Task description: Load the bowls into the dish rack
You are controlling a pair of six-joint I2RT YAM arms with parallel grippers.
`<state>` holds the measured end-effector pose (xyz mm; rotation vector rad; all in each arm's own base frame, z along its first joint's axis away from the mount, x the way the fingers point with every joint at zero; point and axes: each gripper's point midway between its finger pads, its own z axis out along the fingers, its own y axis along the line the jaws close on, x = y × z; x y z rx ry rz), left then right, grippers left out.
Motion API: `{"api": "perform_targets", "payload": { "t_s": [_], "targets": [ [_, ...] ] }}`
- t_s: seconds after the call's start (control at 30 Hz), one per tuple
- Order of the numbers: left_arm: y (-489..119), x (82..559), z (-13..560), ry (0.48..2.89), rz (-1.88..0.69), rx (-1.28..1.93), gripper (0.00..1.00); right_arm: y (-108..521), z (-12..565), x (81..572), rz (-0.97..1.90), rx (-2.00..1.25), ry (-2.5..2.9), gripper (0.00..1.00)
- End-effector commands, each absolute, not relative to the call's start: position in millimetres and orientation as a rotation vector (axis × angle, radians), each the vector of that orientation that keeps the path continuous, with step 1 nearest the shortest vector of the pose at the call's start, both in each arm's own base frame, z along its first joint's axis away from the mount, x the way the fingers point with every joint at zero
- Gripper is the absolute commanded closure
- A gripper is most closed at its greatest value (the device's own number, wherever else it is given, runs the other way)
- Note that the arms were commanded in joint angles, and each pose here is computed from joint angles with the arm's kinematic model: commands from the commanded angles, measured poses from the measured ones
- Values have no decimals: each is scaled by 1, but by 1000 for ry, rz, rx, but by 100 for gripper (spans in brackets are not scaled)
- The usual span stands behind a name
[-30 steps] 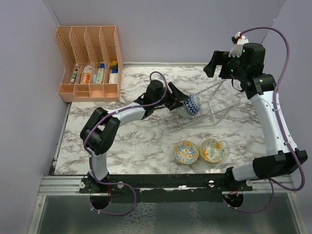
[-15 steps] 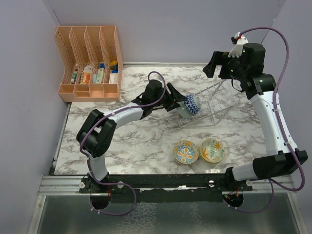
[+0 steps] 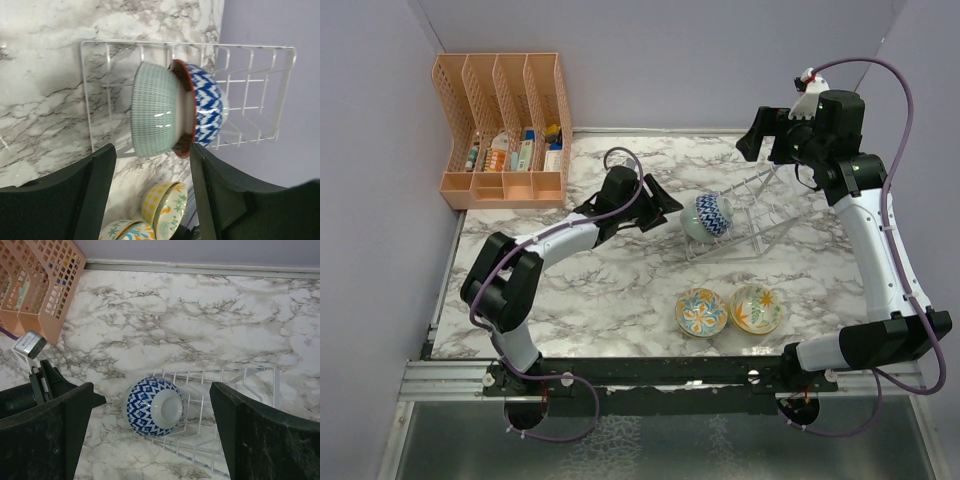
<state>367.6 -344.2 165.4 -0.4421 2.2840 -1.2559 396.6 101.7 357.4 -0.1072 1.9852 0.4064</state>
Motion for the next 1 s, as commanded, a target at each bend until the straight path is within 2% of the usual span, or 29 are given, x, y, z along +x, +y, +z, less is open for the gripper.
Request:
{"api": "perform_targets", "payload": {
  "t_s": [0.0,0.27,0.43,0.63,0.97],
  "targets": [
    [-339,366,153,2271,-1233,-459,36,102,372,395,422,-112,1938,1],
    [-350,377,147,2094,-1442,-576,27,101,370,394,411,-115,1945,1],
    [-351,383,140,2067,-1460,-637,28,99,369,394,399,-111,1948,1],
    [-355,393,152,1881,-1627,-695,29,98,365,394,394,-113,1958,1],
    [-370,398,143,1916,-1643,-700,30,98,364,397,390,-114,1960,1]
  ]
}}
